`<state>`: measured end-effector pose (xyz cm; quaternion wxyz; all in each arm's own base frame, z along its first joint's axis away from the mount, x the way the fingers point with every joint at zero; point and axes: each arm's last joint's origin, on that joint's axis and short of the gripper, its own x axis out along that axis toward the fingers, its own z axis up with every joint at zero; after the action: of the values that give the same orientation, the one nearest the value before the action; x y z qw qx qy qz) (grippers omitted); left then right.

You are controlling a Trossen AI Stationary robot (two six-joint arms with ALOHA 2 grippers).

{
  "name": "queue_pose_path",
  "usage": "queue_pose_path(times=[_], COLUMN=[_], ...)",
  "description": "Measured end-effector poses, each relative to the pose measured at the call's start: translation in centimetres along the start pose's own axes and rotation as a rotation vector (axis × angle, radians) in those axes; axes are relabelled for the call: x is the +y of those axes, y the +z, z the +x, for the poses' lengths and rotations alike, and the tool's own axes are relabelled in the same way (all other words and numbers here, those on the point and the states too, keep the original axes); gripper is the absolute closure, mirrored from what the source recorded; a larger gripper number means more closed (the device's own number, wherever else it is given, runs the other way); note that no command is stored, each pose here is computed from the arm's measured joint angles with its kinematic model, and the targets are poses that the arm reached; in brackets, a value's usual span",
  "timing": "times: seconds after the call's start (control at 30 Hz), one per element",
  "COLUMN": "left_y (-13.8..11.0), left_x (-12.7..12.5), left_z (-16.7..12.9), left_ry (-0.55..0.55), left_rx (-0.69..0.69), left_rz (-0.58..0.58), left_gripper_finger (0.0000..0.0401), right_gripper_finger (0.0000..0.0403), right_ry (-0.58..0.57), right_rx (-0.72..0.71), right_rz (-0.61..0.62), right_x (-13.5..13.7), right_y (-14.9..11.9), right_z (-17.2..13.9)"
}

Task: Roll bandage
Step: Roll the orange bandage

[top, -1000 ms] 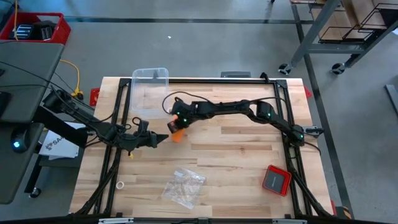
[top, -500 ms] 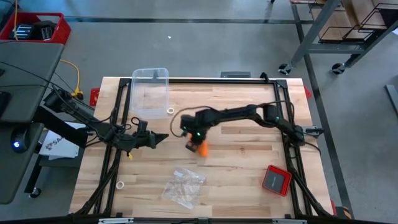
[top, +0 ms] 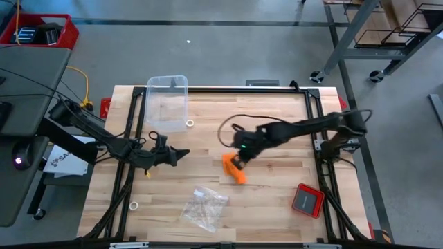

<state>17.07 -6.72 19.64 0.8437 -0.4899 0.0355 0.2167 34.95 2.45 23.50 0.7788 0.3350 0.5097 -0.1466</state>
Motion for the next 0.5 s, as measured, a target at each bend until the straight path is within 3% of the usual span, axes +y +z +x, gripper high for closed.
queue_pose_path(times=[0.1, 0.27, 0.5], left_y=[-0.6, -2.2, -3.6], left_x=[0.4, 2.0, 3.5], left_z=[0.7, 2.6, 5.5], left_ry=[0.022, 0.113, 0.159], left_rx=[0.077, 0.231, 0.313], left_rz=[-0.010, -0.026, -0.095], left_gripper_finger=[0.0401, 0.0401, 0.0401], right_gripper_finger=[0.0403, 0.0403, 0.0403], right_ry=[-0.039, -0.034, 0.016], right_rx=[0.027, 0.122, 0.091], right_rz=[0.076, 0.250, 0.410], right_x=[-1.0, -3.3, -4.5], right_y=[-2.5, -6.9, -9.1], right_z=[-1.0, 2.4, 5.7])
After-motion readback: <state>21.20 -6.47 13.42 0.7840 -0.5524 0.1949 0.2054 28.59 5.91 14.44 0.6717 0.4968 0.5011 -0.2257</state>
